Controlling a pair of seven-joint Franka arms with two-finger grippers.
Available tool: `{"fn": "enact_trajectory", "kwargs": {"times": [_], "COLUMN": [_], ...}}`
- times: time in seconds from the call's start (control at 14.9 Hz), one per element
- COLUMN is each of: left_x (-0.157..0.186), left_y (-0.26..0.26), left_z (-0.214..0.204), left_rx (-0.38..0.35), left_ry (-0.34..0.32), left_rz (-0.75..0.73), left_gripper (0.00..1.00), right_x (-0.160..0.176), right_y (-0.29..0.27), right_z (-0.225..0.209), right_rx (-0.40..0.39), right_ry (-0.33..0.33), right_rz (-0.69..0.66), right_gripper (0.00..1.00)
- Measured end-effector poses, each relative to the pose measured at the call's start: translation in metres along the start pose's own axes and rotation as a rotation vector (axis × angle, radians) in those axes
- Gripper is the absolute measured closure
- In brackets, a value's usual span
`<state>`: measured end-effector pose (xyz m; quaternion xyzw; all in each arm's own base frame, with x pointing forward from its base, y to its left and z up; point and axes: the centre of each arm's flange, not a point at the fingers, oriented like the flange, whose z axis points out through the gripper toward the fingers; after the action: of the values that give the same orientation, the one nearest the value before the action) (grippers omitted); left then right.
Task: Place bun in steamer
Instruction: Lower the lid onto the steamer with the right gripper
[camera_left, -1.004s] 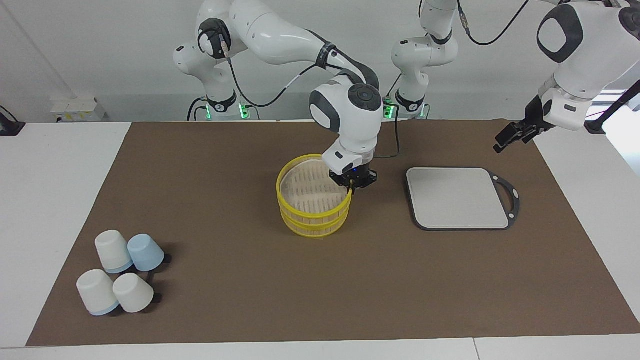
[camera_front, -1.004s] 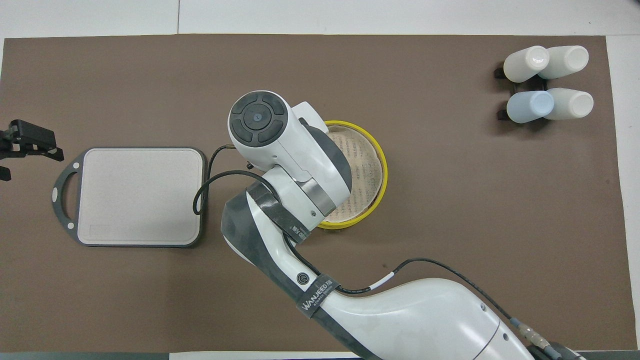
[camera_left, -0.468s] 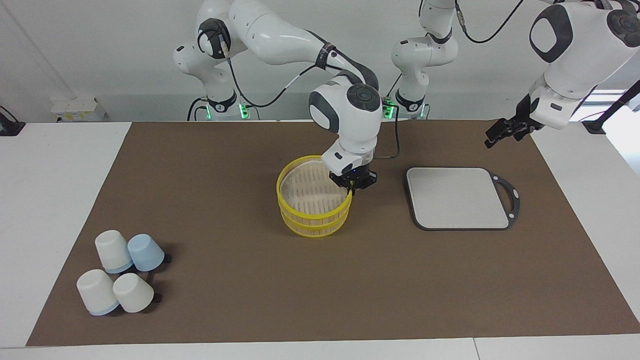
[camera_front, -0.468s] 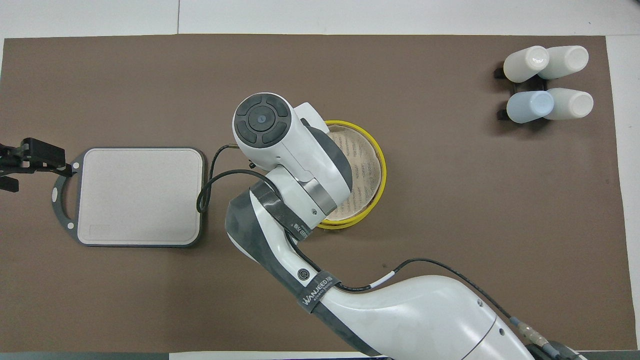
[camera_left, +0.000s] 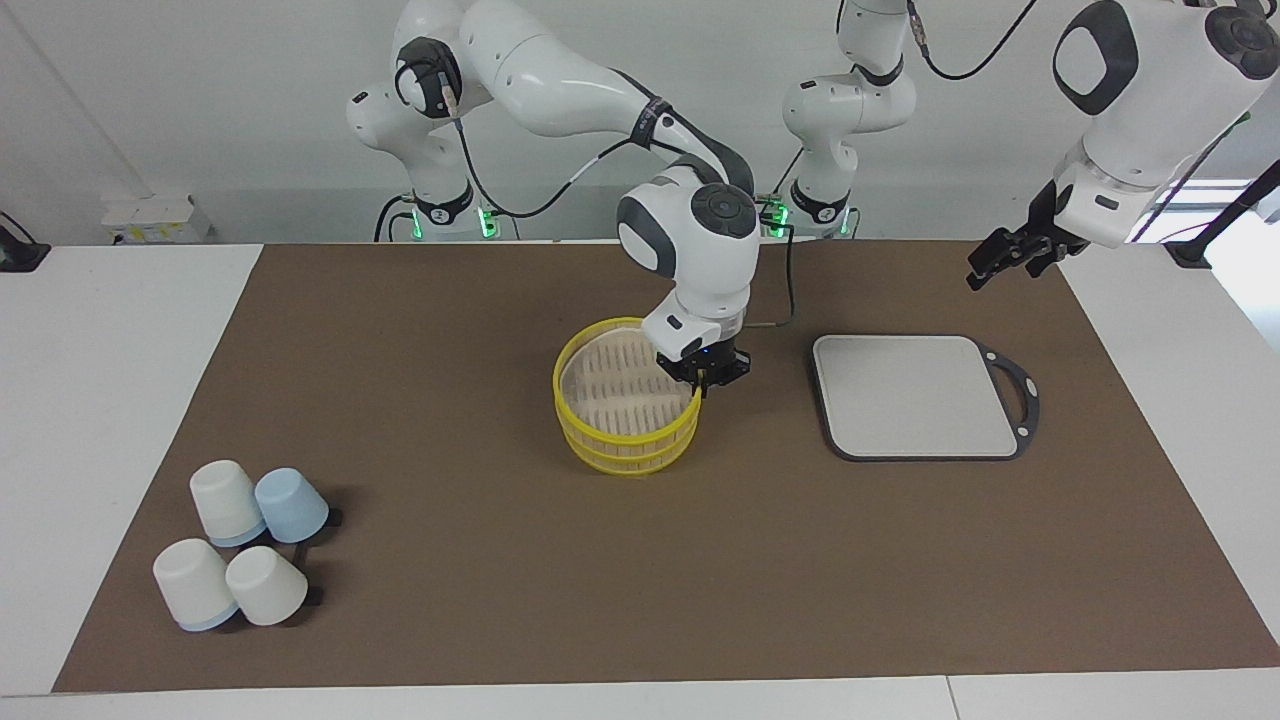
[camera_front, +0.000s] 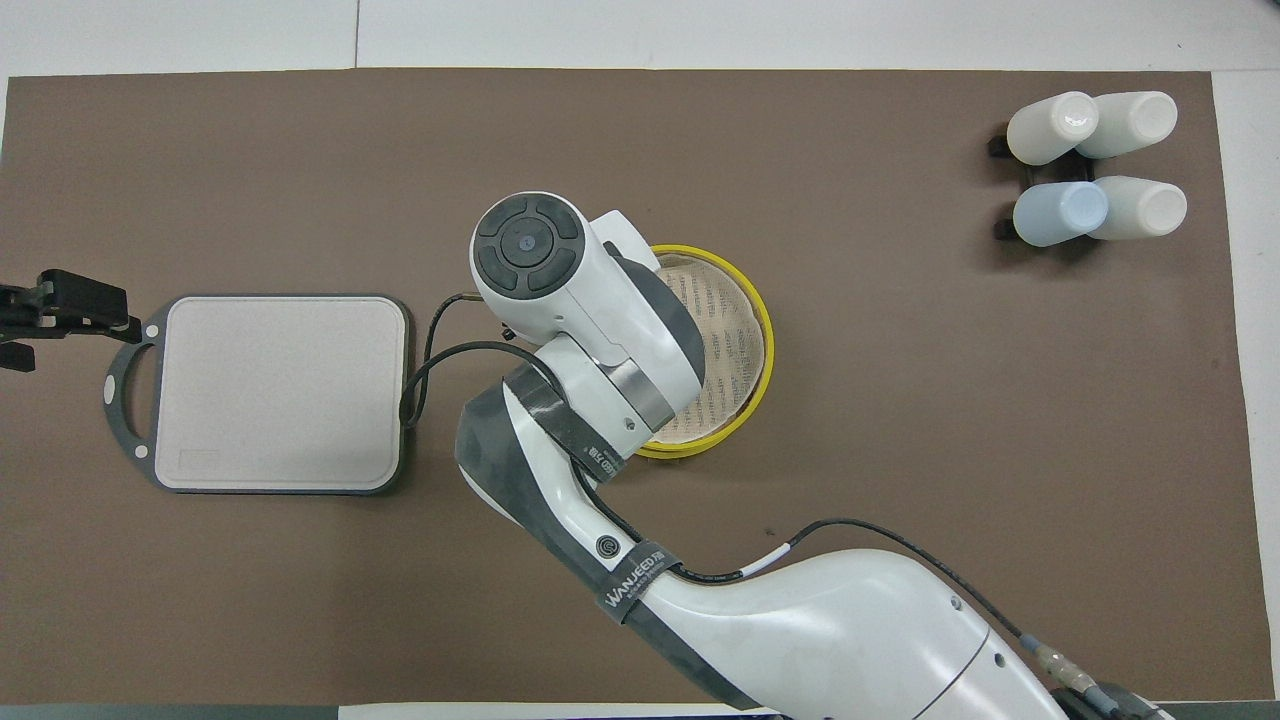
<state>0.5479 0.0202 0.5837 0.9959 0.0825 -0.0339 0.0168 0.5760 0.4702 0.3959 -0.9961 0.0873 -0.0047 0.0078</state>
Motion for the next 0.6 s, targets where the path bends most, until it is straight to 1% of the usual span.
{"fn": "enact_trajectory", "kwargs": {"times": [0.33,0.6], "left_x": [0.001,-0.001], "left_y": [0.005,0.020], "left_z": [-0.001,0.000], "left_rx": [-0.002,0.001], "left_ry": [0.019,0.013], "left_rz": [0.010,0.038], "left_gripper": [0.00,0.00], "right_x": [-0.002,-0.007], "right_y": [0.000,-0.003], "right_z": [0.000,0.000], "right_rx": [-0.001,0.000], "right_ry": [-0.002,-0.006], "right_rz": [-0.003,-0.010], "right_gripper": [0.91,0.91]}}
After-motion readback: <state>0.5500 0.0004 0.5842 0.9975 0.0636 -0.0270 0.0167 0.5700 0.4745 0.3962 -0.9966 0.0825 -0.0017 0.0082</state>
